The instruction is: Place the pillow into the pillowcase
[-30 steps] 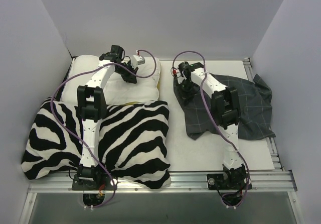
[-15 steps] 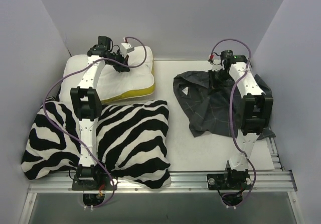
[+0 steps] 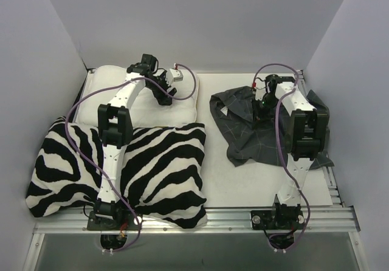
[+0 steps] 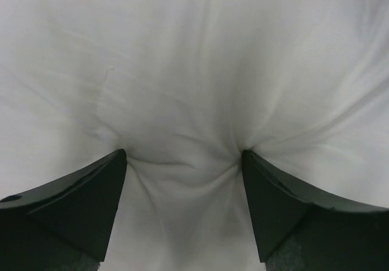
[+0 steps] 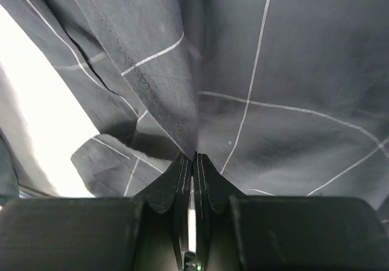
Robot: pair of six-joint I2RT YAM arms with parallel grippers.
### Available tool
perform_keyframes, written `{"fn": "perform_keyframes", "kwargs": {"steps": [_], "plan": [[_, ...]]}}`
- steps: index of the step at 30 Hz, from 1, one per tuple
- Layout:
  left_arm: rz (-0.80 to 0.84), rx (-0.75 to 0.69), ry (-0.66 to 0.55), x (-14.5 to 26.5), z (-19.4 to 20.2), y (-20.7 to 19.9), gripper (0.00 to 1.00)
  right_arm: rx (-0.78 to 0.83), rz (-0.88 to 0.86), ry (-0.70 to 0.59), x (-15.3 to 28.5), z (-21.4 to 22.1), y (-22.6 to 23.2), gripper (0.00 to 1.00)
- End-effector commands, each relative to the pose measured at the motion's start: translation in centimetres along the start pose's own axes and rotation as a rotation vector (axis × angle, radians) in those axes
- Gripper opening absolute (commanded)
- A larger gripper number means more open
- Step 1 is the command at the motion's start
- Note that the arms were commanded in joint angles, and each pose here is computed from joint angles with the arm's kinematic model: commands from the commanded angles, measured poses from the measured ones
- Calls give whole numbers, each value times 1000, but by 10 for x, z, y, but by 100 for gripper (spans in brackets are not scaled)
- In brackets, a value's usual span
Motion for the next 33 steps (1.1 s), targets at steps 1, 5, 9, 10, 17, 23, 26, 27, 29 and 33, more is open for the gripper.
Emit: {"fn": "perform_keyframes", "kwargs": {"steps": [1,5,9,10,17,23,26,27,29,33], "plan": [[-22,-93,-45,43,-20,0,87,10,-30,22,17,17,10,0],[17,-158,-62,40,-24,-4,93,18,-30,20,20,18,12,0],[54,-178,-61,23,-20,-2,93,22,-30,21,21,18,12,0],[70,-171,-44,10,-13,-1,93,21,-31,19,21,18,11,0],[98,-237,91,-37,18,3,68,46,-31,-3,30,12,12,0],[131,-244,179,-45,33,2,35,37,-33,-20,40,14,7,0],[132,-214,200,-45,36,2,0,44,-55,-28,42,15,10,0],[124,-202,177,-41,30,3,0,46,-61,-30,42,15,10,0],[86,-178,74,-24,2,4,0,43,-80,-38,43,16,12,0],[-77,-180,-237,31,-70,24,0,14,-126,-70,47,15,13,0]]}}
Point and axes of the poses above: each gripper's point midway between its finger pads, its own x axis back along the fingers, its own y axis along the line the jaws close on, z = x × y, the point moved 7 cm from there along x, back along the fingers, and after that the axes turned 14 degrees about x, right-handed, at the moved point
